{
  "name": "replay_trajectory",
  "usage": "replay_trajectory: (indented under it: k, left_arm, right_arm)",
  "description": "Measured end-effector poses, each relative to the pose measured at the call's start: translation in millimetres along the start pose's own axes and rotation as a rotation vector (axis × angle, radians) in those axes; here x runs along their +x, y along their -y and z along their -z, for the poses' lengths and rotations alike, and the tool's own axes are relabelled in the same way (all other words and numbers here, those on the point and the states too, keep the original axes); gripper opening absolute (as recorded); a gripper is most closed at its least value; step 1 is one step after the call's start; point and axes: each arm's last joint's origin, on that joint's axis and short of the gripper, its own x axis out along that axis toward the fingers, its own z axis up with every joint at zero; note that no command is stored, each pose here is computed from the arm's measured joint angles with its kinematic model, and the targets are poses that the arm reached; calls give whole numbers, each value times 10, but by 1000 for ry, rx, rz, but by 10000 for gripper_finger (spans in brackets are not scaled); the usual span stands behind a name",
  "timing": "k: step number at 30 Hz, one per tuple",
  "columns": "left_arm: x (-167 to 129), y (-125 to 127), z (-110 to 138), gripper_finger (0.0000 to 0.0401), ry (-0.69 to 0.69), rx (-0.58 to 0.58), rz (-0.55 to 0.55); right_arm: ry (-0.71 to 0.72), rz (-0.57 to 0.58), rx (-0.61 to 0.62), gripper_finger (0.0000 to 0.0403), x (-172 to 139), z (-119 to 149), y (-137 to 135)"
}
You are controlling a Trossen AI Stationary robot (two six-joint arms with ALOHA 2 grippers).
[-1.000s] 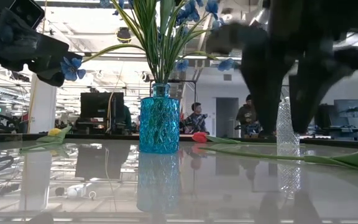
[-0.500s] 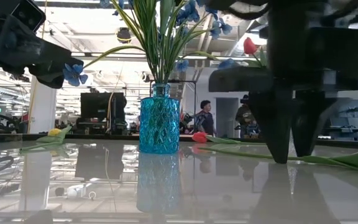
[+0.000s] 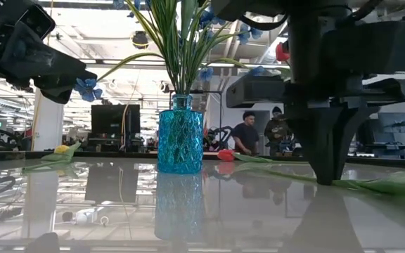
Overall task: Sort flowers into vase by color
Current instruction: Put the right yellow tulip into the transparent vase
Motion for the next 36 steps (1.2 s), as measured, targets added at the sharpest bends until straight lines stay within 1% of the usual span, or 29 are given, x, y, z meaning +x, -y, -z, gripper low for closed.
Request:
replay_trajectory:
  k: [4, 6, 9, 12, 15, 19, 22, 24, 26, 28, 30, 32, 36]
  left_arm:
    - [0, -4, -1, 137, 3, 8, -14]
    - [0, -6, -1, 137, 4, 15, -20]
    - [0, -6, -1, 137, 4, 21, -21]
    - [0, -6, -1, 137, 4, 21, -21]
    - [0, -6, 0, 137, 3, 22, -21]
    - [0, -6, 0, 137, 3, 22, -20]
    - [0, -4, 0, 137, 2, 21, -15]
    - [0, -4, 0, 137, 2, 21, -15]
    - [0, -4, 0, 137, 2, 21, -13]
    - [0, -1, 0, 137, 0, 21, -4]
    - [0, 2, 1, 137, -2, 21, 8]
    - [0, 3, 1, 137, -2, 21, 9]
    - [0, 3, 1, 137, -2, 31, 9]
  right_arm:
    - [57, -23, 107, 15, -60, -16, -40]
    - [63, -25, 183, 15, -119, -47, -72]
    - [73, -17, 334, 15, -200, -96, -112]
    - [132, -49, 445, 15, -300, -144, -163]
    - [188, 11, 560, 15, -588, -159, -213]
    - [215, 85, 707, 15, -926, -127, -351]
    - [292, 171, 828, 15, -1283, -89, -504]
    - [346, 227, 883, 15, -1490, -76, -646]
    - [368, 279, 936, 15, -1639, -71, -803]
    - [381, 356, 979, 15, -1769, -59, -984]
    - [418, 446, 1022, 15, -1895, -36, -1196]
    - [469, 562, 1071, 15, -1990, 9, -1400]
    - [513, 818, 1155, 15, -2036, 174, -1775]
